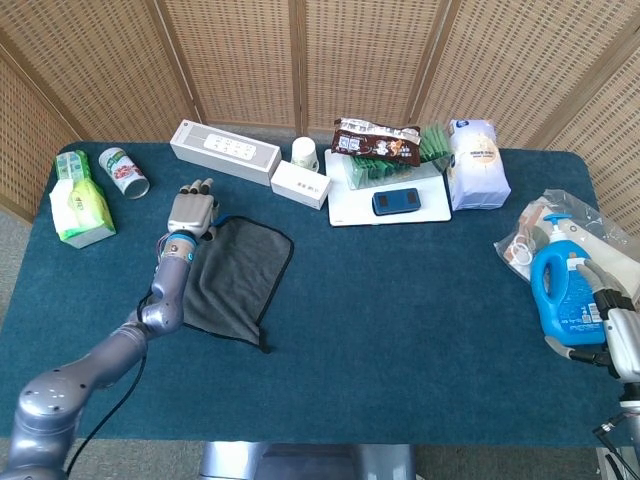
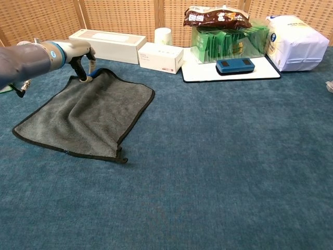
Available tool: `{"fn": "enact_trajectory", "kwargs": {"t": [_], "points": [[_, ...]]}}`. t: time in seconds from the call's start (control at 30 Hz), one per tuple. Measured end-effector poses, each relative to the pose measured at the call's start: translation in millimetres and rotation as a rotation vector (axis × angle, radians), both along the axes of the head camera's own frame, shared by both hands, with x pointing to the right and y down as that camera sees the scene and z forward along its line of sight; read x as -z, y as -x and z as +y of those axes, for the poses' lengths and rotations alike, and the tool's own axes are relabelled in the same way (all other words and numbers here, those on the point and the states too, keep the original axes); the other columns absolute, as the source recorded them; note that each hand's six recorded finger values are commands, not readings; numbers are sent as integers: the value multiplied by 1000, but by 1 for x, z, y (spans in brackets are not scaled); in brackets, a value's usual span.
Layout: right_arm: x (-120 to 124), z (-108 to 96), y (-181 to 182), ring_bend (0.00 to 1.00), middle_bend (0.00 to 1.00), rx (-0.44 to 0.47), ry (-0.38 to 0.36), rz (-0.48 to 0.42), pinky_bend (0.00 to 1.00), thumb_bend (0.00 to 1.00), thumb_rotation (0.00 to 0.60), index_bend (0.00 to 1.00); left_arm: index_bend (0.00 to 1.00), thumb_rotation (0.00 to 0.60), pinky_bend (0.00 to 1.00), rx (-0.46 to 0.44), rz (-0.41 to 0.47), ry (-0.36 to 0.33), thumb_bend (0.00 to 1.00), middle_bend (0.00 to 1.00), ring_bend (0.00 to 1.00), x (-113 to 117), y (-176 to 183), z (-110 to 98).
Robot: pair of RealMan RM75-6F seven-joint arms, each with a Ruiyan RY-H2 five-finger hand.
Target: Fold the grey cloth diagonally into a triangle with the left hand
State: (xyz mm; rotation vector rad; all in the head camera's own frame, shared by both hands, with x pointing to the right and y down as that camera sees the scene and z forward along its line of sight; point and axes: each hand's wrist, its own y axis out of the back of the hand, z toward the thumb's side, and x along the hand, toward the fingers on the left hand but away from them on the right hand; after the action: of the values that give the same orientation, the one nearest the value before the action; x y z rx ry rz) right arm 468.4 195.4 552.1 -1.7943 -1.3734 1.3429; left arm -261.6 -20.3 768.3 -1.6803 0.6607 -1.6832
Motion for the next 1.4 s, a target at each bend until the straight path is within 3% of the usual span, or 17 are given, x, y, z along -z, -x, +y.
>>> {"fn": "enact_trajectory", "kwargs": {"t": [0.2, 0.57, 0.77, 1.4], "points": [[-1, 1, 2, 0, 0, 6, 3, 0, 48, 41, 600, 0, 677, 600, 125, -69, 48, 34, 491, 0, 0, 21, -8, 10], [1, 1, 3, 0, 0, 10, -1, -5, 47, 42, 600, 0, 679, 600, 110, -140, -33, 100, 494, 0, 0, 52, 6, 27], [0, 2, 4, 0, 0, 14, 1, -3, 47, 41, 600, 0, 679, 600, 110, -182, -35, 125, 494, 0, 0, 66, 5, 36], [1, 2, 5, 0, 0, 16, 0, -6, 47, 43, 600, 0, 679, 600, 103, -294, 40, 225, 496, 0, 0, 86, -22, 75]]}}
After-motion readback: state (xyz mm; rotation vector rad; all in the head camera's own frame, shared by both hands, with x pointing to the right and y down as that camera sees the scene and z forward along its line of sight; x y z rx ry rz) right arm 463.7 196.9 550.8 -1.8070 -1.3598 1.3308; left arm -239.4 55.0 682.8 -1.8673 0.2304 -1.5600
